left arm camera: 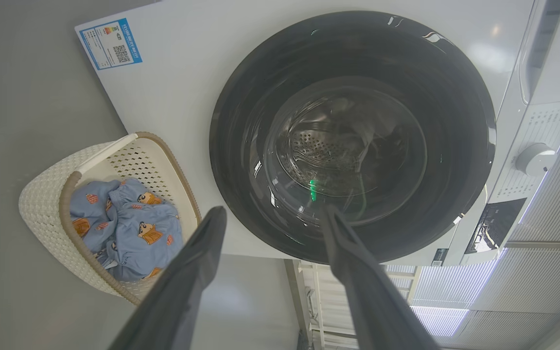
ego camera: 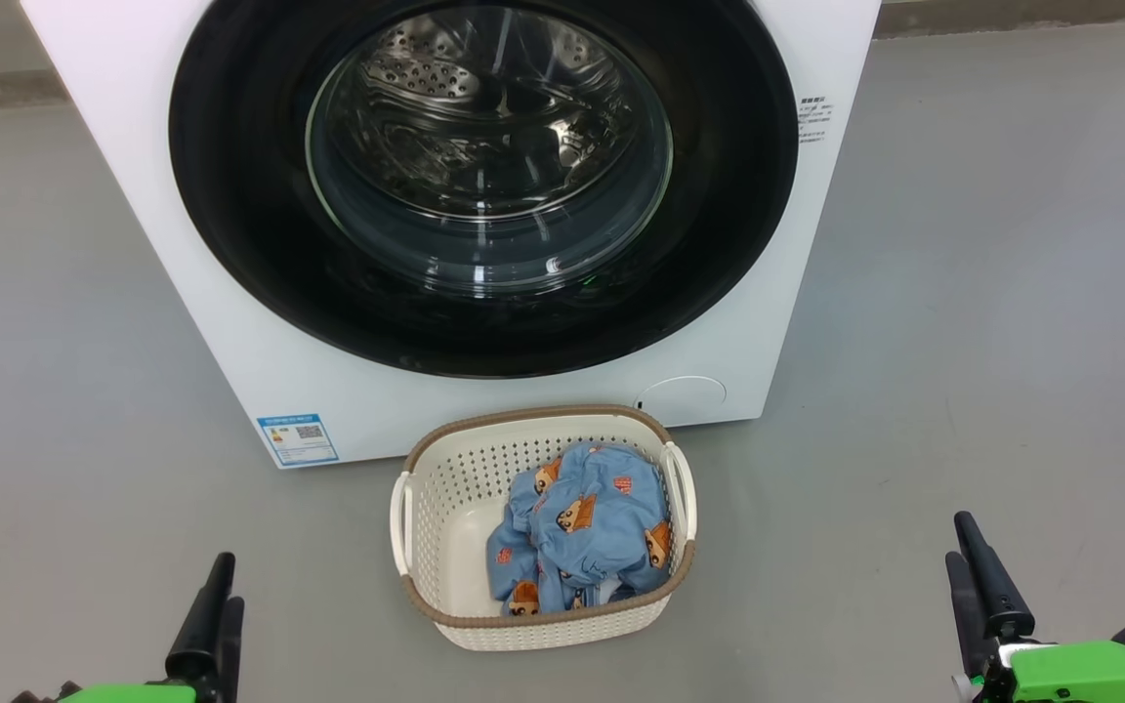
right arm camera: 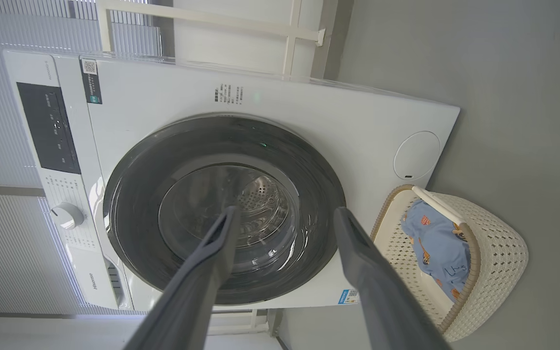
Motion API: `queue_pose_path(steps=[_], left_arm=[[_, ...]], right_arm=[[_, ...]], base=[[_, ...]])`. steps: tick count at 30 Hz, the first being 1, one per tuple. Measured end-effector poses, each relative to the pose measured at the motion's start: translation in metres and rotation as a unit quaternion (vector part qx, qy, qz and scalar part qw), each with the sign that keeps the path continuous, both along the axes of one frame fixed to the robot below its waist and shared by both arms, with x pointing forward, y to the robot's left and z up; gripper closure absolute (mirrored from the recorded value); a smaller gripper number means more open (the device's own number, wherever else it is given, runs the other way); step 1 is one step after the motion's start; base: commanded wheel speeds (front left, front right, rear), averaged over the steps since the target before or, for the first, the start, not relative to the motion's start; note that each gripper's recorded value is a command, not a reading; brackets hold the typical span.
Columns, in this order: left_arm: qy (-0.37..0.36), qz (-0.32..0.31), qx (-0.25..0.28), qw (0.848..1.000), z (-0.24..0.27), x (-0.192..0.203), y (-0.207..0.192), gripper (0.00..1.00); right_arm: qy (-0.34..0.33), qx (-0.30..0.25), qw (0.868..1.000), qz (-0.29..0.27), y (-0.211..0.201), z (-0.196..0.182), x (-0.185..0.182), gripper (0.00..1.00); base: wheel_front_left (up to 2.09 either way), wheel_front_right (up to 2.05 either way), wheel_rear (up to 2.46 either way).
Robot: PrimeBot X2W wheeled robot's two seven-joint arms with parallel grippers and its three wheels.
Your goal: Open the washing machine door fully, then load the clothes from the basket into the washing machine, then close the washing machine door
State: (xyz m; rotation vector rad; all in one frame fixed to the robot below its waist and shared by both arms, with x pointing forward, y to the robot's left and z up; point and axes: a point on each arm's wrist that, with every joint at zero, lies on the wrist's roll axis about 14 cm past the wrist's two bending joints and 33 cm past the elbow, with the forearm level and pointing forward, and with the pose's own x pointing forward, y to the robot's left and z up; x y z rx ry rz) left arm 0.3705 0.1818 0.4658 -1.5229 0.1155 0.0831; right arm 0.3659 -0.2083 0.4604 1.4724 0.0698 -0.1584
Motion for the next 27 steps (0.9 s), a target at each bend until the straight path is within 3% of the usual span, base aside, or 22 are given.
queue_pose_path(steps=[14,27], left_arm=[[-0.018,-0.009,0.082,0.996,0.011,0.005,0.0,0.0],[-0.032,-0.026,0.175,0.984,0.018,0.01,-0.002,0.0]], right_arm=[[-0.003,-0.107,0.994,0.016,0.003,0.007,0.004,0.0],[-0.012,-0.22,0.975,0.029,0.004,0.017,0.008,0.0]], base=[[0.0,0.0,0.0],[0.0,0.0,0.0]])
